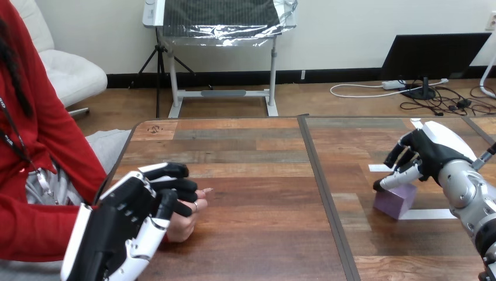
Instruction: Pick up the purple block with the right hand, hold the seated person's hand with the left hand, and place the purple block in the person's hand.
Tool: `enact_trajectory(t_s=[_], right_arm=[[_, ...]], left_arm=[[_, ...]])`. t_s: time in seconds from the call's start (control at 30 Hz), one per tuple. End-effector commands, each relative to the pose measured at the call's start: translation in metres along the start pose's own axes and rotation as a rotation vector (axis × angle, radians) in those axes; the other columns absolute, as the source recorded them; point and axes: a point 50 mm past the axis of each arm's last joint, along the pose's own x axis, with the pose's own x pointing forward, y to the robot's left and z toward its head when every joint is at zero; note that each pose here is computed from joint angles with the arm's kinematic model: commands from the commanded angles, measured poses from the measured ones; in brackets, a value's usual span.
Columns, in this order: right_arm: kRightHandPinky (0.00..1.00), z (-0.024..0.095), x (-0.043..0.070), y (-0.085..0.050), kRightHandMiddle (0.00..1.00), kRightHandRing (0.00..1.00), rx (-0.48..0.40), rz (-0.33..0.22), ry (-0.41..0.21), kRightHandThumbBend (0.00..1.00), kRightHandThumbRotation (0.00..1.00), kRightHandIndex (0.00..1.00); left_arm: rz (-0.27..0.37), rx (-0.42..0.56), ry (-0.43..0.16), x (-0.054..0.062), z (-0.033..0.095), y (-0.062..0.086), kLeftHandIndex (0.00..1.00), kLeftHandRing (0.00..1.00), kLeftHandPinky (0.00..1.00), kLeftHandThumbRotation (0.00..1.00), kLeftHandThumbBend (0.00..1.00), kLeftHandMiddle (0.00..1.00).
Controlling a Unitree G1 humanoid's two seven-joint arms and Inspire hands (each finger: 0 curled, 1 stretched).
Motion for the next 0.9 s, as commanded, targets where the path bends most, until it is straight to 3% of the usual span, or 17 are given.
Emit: enact_trajectory(t_s=[0.0,0.37,0.87], right_arm=[[0.42,0.0268,0.0044,-0.022,0.5,0.46,0.01,-0.083,-0.11,0.86,0.0,0.49],[0.41,0.0315,0.0038,-0.0246,0.49,0.45,0.006,-0.096,-0.154,0.88,0.0,0.48],[0.44,0.0296,0.0038,-0.0219,0.5,0.47,0.0,-0.081,-0.146,0.89,0.0,0.49]], left_arm=[[-0.005,0.011,-0.088,0.0135,0.0065,0.001,0.63,0.59,0.51,0.51,0.35,0.6],[-0.006,0.01,-0.099,0.0152,0.0068,0.0016,0.6,0.58,0.5,0.51,0.33,0.59],[-0.003,0.008,-0.113,0.0161,0.0073,0.0007,0.58,0.57,0.47,0.5,0.31,0.59]])
